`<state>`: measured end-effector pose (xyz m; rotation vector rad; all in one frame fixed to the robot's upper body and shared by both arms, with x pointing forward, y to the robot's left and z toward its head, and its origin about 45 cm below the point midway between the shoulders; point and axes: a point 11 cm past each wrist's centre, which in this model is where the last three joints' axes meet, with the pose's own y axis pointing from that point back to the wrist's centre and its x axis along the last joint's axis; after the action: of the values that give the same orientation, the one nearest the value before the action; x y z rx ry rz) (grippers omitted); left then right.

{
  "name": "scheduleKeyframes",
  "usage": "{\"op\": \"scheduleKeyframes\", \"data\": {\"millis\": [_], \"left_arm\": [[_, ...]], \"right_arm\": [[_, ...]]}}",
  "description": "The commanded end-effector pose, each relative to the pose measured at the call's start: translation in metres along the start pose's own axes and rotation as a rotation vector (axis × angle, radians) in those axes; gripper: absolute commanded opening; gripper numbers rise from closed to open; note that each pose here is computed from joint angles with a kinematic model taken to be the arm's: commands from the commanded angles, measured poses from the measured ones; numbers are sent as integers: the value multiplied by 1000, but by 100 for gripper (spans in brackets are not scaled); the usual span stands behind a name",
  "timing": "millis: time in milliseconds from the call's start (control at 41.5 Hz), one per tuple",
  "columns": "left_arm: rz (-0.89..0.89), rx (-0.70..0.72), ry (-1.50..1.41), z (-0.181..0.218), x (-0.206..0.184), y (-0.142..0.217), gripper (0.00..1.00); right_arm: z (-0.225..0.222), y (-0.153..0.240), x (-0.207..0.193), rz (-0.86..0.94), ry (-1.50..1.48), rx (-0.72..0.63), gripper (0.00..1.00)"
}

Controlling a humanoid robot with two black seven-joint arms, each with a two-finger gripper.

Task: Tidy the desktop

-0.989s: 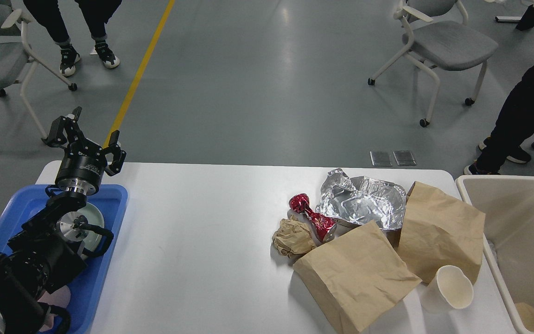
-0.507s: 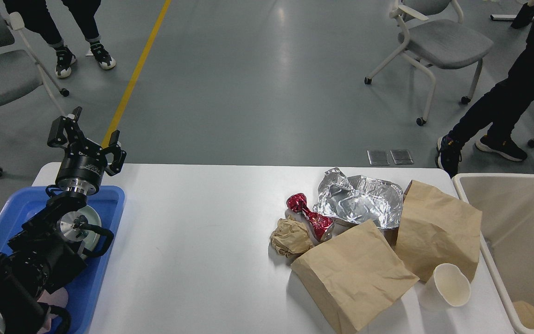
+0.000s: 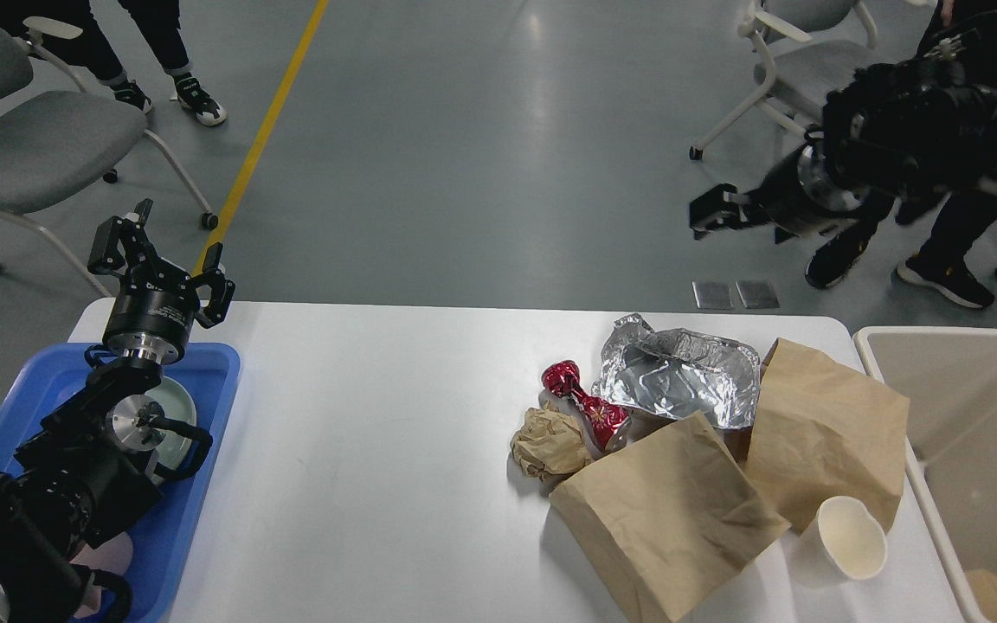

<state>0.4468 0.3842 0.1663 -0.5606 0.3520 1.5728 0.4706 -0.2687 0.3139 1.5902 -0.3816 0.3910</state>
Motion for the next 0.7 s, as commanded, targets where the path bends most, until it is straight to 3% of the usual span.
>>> {"op": "scheduleKeyframes", "data": {"millis": [0, 96, 217, 410, 675], "left_arm": [[1, 1, 0, 0, 1, 1, 97], [0, 0, 0, 0, 0, 0, 97], [-1, 0, 1, 0, 0, 0, 97], [0, 0, 0, 0, 0, 0, 97], [0, 0, 0, 0, 0, 0, 97]], "right_arm": [[-51, 35, -14, -176, 42, 60, 100], [-69, 72, -19, -252, 61, 72, 100], [-61, 81, -21, -289, 47, 45, 100], [36, 33, -60, -378, -147, -31, 100], [159, -22, -122, -369, -372, -139, 100]]}}
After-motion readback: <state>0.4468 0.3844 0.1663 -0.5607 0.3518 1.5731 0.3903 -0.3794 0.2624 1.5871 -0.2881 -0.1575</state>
